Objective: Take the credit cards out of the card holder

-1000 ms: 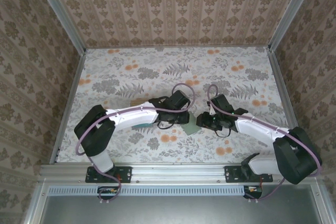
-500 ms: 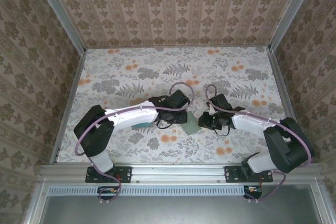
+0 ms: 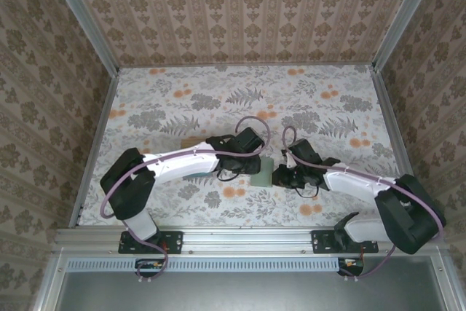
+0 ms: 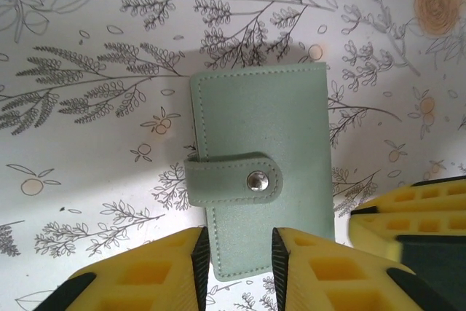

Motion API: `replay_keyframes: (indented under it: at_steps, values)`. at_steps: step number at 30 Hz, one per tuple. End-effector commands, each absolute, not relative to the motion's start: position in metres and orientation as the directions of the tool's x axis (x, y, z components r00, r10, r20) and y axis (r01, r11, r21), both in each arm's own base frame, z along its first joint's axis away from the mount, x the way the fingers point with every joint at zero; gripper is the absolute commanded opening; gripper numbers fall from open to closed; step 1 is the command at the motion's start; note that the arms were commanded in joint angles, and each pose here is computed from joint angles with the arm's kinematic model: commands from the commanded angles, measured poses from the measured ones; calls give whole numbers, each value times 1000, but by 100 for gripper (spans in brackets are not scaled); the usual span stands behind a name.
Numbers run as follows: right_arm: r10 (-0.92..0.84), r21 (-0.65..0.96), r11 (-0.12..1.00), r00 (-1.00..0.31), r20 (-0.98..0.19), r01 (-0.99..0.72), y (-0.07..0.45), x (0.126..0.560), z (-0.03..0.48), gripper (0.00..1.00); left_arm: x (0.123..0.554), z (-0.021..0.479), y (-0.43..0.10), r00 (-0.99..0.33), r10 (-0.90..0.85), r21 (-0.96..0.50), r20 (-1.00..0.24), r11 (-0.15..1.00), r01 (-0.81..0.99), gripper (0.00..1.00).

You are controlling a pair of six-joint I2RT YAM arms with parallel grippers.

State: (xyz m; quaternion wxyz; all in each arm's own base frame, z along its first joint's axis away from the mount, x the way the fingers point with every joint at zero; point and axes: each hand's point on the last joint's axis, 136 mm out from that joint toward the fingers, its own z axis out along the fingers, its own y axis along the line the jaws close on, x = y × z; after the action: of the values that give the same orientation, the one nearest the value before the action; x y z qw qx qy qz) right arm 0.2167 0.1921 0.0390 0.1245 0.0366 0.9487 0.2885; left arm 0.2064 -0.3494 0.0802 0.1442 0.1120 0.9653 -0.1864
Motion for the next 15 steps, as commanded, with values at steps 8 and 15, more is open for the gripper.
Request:
replay_keyframes:
  at_steps: [8,15]
  values:
    - [271,504,858,-923,-274,102,146,213,51,23,208,60,-367,-920,280,-194,-273,921,338,39]
    - [274,511,854,-921,-276,101,146,212,53,34,209,49,-369,-921,309,-140,-236,927,347,40]
